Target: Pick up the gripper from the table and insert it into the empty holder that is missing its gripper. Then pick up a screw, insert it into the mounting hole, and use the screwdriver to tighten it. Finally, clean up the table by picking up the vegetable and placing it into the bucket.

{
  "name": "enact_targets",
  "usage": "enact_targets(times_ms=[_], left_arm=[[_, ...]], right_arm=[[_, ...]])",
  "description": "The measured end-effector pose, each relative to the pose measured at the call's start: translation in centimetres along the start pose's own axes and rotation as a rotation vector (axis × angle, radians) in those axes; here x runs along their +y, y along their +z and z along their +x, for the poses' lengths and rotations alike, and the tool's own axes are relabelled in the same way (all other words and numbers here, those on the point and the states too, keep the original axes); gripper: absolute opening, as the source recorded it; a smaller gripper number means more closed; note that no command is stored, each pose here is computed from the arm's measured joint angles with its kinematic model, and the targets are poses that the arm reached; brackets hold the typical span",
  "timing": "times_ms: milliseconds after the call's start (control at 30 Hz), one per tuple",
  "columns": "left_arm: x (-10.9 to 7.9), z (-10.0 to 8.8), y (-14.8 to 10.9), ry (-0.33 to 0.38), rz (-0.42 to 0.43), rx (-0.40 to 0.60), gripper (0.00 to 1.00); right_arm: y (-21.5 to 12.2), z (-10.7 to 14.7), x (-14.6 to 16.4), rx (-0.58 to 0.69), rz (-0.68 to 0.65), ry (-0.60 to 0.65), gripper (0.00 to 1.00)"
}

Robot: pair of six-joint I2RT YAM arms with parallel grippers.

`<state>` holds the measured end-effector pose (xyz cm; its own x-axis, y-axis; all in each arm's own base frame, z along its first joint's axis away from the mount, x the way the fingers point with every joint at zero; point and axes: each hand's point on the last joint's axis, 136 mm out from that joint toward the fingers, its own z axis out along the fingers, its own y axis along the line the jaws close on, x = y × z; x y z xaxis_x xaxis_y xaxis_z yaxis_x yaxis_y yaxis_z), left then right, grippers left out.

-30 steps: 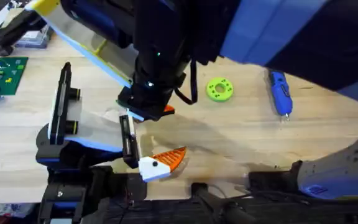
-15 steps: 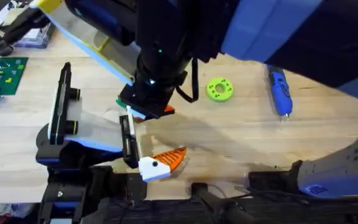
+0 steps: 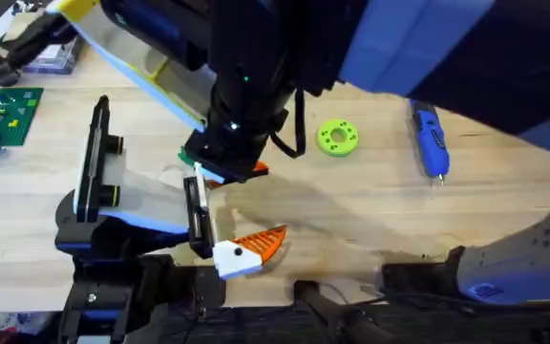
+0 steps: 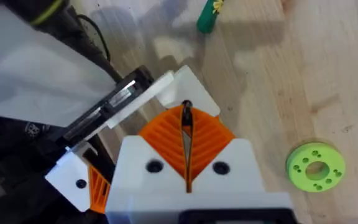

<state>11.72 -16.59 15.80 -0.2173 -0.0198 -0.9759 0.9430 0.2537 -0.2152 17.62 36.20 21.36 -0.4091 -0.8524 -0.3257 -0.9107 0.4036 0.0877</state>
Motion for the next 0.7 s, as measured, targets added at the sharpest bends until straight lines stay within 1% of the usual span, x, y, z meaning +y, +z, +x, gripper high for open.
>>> enact_targets(times_ms=[433, 700], left_arm=[[0.0, 0.0, 0.0, 0.0, 0.0, 0.0, 0.991], [0.0, 0.0, 0.0, -0.009, 0.001, 0.0, 0.991]], right_arm=[[0.1, 0.0, 0.1, 0.0, -0.007, 0.0, 0.012], [1.4, 0.1, 0.1, 0.032, -0.014, 0.002, 0.012]])
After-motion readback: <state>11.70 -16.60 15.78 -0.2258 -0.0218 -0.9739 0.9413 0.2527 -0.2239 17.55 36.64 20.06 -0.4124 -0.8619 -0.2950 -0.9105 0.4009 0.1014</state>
